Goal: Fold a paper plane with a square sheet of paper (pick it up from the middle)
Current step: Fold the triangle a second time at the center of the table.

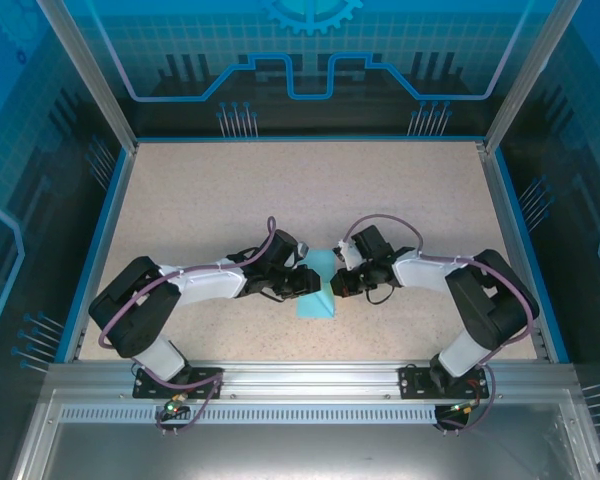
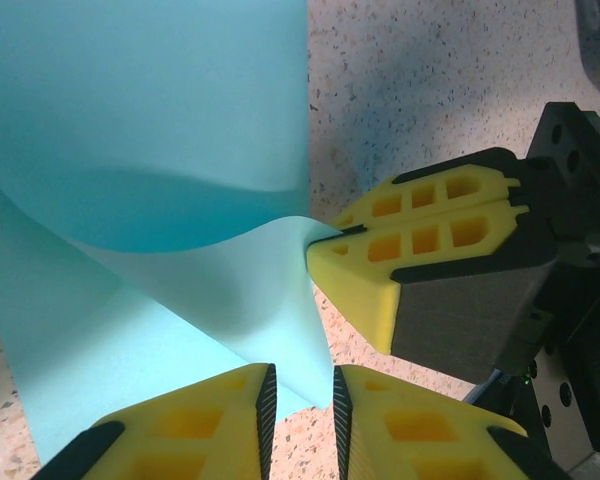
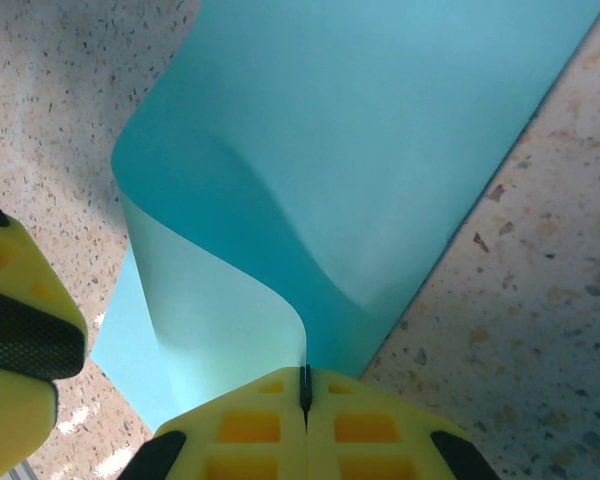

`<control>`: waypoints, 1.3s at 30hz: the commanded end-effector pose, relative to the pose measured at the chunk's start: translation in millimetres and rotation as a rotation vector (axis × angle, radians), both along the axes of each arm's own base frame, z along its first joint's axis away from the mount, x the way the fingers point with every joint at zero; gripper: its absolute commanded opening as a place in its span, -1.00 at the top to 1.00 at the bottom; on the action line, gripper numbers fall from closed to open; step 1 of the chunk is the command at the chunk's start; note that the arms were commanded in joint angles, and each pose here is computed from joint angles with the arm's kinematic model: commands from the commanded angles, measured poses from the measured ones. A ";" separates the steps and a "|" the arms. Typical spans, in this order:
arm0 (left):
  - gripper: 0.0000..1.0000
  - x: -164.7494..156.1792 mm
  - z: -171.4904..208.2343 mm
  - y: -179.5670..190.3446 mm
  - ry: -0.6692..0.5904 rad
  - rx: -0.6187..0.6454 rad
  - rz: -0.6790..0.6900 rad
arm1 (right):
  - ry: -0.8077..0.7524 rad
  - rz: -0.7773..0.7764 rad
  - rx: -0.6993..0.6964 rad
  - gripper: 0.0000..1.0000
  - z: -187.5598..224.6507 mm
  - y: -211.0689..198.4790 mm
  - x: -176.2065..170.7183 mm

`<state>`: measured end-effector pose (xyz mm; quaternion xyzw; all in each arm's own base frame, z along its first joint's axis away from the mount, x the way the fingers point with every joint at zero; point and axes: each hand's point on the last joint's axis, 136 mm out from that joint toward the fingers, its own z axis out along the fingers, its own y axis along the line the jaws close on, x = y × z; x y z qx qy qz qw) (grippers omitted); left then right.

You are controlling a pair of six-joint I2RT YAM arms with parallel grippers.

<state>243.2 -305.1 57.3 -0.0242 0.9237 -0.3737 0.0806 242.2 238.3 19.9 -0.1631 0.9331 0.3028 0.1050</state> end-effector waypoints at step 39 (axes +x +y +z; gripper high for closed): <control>1.00 3.9 -8.3 -14.1 0.031 -0.054 0.013 | 0.004 -0.007 -0.023 0.94 0.5 -3.8 9.6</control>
